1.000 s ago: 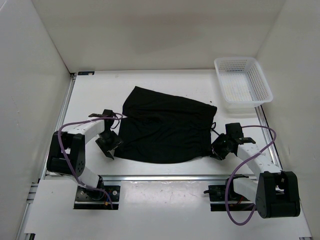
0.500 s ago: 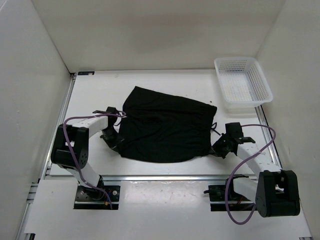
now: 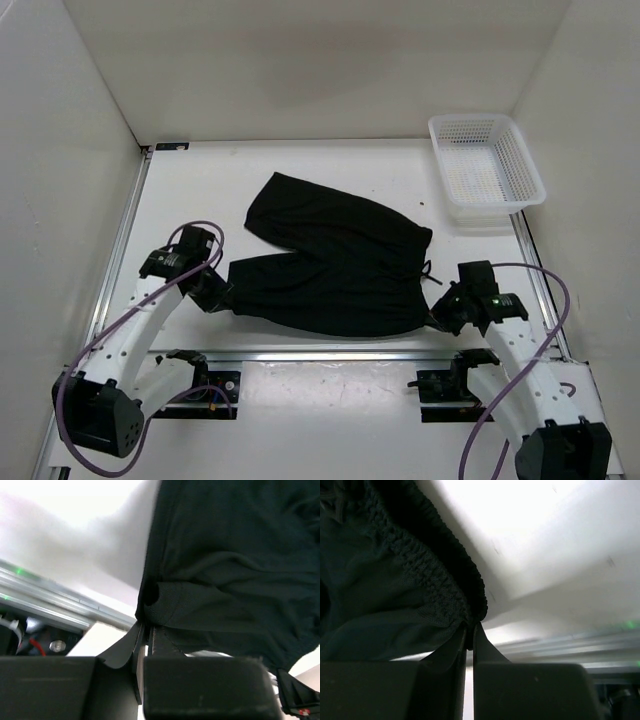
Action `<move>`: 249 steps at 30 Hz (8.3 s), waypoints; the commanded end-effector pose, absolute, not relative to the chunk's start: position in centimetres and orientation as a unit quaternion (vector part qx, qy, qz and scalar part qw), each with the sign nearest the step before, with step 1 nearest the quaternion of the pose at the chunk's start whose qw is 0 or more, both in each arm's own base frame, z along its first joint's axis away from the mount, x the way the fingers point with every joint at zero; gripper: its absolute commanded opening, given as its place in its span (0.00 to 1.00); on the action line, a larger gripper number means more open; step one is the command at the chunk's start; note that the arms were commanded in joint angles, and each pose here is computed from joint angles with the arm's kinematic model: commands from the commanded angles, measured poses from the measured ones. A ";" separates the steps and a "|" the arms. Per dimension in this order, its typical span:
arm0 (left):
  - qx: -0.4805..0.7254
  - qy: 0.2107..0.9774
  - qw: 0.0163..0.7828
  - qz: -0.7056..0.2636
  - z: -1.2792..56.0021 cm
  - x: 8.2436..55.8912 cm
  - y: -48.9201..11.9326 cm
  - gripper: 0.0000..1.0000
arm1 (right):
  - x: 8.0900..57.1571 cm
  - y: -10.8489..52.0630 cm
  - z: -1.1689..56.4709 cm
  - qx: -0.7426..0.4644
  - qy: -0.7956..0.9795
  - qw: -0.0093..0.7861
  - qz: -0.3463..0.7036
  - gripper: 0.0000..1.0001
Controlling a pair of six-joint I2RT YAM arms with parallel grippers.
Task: Fold and stack the shorts
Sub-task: Fold the shorts
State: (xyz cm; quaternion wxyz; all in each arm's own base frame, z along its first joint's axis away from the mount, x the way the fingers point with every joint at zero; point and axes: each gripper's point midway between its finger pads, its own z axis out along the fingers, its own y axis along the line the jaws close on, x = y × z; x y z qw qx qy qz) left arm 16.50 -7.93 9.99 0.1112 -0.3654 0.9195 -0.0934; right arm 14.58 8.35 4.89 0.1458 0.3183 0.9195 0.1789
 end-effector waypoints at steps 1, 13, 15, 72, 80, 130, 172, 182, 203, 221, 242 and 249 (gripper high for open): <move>-0.375 0.915 0.124 -0.075 12.6 16.2 -7.3 0.10 | 12.8 7.6 6.6 0.332 0.919 0.141 0.158 0.00; -0.308 0.910 0.270 -0.054 24.2 32.1 -7.7 0.10 | 16.2 5.2 13.0 0.355 0.908 0.200 0.101 0.00; -0.305 0.907 0.285 -0.056 25.3 36.0 -8.4 0.10 | 17.8 4.9 13.7 0.358 0.904 0.215 0.092 0.00; -0.144 0.981 0.105 -0.078 5.2 42.6 -11.3 0.10 | 28.3 6.1 13.3 0.247 0.929 0.221 0.165 0.92; -0.244 0.966 0.081 -0.013 6.1 32.6 -3.8 0.10 | 26.0 4.6 15.5 0.220 0.933 0.255 0.130 0.92; -0.251 0.955 0.158 0.011 14.3 30.1 0.9 1.00 | 30.9 14.7 3.2 0.149 0.974 0.141 0.098 0.00; -0.205 0.964 0.083 -0.150 7.2 31.0 -7.6 0.10 | 30.6 36.4 16.4 -0.154 0.958 0.242 0.020 0.07; -0.266 0.949 0.115 -0.120 10.5 29.6 -2.1 0.26 | 26.8 44.4 26.2 -0.248 0.852 0.284 0.365 1.00; -0.014 0.978 0.154 -0.138 16.4 36.3 -19.6 0.92 | 30.4 25.9 16.0 0.013 0.960 0.227 0.165 0.67; 0.032 0.988 0.106 -0.106 9.5 39.7 -24.9 0.50 | 26.4 12.6 14.2 0.124 0.958 0.219 0.135 0.69; -0.083 0.982 0.139 -0.097 16.1 35.7 -14.6 0.10 | 25.6 13.1 13.2 0.115 0.961 0.201 0.150 0.69; -0.146 0.980 0.118 -0.064 13.0 34.5 -9.2 0.37 | 25.6 13.1 13.2 0.115 0.960 0.205 0.152 0.69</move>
